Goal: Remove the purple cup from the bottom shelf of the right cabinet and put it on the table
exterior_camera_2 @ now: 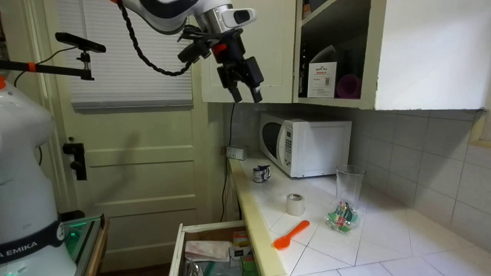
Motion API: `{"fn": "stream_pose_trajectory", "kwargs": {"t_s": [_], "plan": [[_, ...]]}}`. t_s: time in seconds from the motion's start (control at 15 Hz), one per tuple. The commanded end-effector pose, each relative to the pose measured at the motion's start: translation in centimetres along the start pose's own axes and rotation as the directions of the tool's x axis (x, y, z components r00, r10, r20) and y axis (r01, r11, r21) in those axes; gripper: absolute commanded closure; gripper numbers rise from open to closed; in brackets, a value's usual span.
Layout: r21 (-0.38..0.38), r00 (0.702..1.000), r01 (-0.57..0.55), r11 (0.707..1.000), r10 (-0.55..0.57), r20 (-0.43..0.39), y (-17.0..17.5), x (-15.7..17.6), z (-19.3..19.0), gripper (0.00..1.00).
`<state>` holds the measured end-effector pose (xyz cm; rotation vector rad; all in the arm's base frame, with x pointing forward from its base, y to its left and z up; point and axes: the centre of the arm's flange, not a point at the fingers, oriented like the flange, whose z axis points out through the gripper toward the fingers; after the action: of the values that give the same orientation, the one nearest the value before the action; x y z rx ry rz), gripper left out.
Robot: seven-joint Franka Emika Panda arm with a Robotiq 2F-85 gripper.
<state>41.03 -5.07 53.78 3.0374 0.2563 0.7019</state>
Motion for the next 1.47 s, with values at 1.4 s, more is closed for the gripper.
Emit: {"fn": "stream_pose_trajectory", "kwargs": {"t_s": [1.4], "plan": [[-0.293, 0.821, 0.091, 0.952, -0.238, -0.519, 1.2, 21.4, 5.9, 0.0]]}}
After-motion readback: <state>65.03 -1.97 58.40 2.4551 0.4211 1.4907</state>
